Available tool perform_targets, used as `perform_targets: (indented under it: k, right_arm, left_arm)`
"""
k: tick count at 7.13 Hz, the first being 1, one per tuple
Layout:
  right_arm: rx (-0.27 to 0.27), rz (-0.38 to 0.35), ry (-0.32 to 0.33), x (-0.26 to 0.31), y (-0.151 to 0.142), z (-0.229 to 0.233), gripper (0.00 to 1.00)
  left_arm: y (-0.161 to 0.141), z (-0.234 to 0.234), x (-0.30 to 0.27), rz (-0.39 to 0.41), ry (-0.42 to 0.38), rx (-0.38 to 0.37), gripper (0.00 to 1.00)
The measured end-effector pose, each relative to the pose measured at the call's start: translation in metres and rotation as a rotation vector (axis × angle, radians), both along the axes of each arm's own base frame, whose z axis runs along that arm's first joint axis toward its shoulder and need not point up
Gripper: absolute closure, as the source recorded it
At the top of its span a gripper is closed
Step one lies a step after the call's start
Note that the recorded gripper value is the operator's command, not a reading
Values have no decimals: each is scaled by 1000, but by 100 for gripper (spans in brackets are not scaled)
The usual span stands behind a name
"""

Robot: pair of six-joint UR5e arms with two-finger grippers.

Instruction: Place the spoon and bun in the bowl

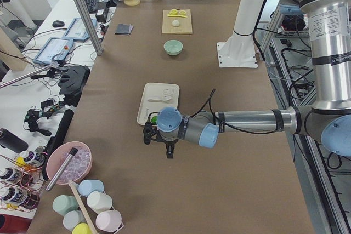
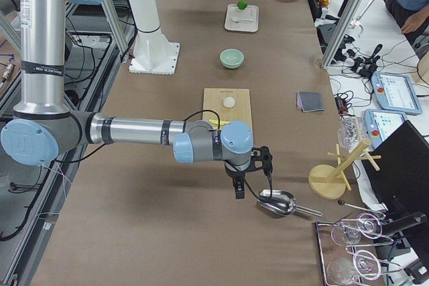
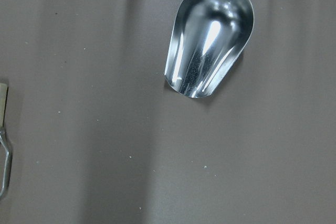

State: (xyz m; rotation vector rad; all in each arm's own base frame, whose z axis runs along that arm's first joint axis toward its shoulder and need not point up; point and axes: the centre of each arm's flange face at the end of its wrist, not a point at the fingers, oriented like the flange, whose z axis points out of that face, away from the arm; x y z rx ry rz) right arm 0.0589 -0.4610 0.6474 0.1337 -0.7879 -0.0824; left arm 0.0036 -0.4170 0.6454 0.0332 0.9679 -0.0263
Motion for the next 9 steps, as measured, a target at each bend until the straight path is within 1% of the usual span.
perform_targets:
  k: [2,3,5,6,9]
  right_arm:
    - [-3,-6,-6,-3,1,1,0]
    - [-4,-12,-9,-5,1,1,0]
    - [-1,-18,-9,-8,1,1,0]
    - [2,-21,-12,-9,1,-1,0]
    - [20,-67,-17,-31,-7,-9,0]
  left_arm:
    - [3,-7,-1,-3,11,1,1]
    - [4,-6,-4,-11,-8,7,1]
    - [9,10,-19,-49,-134,16,1]
    - [12,18,-24,-53,-184,26,1]
    - [14,26,-32,-61,-243,39,1]
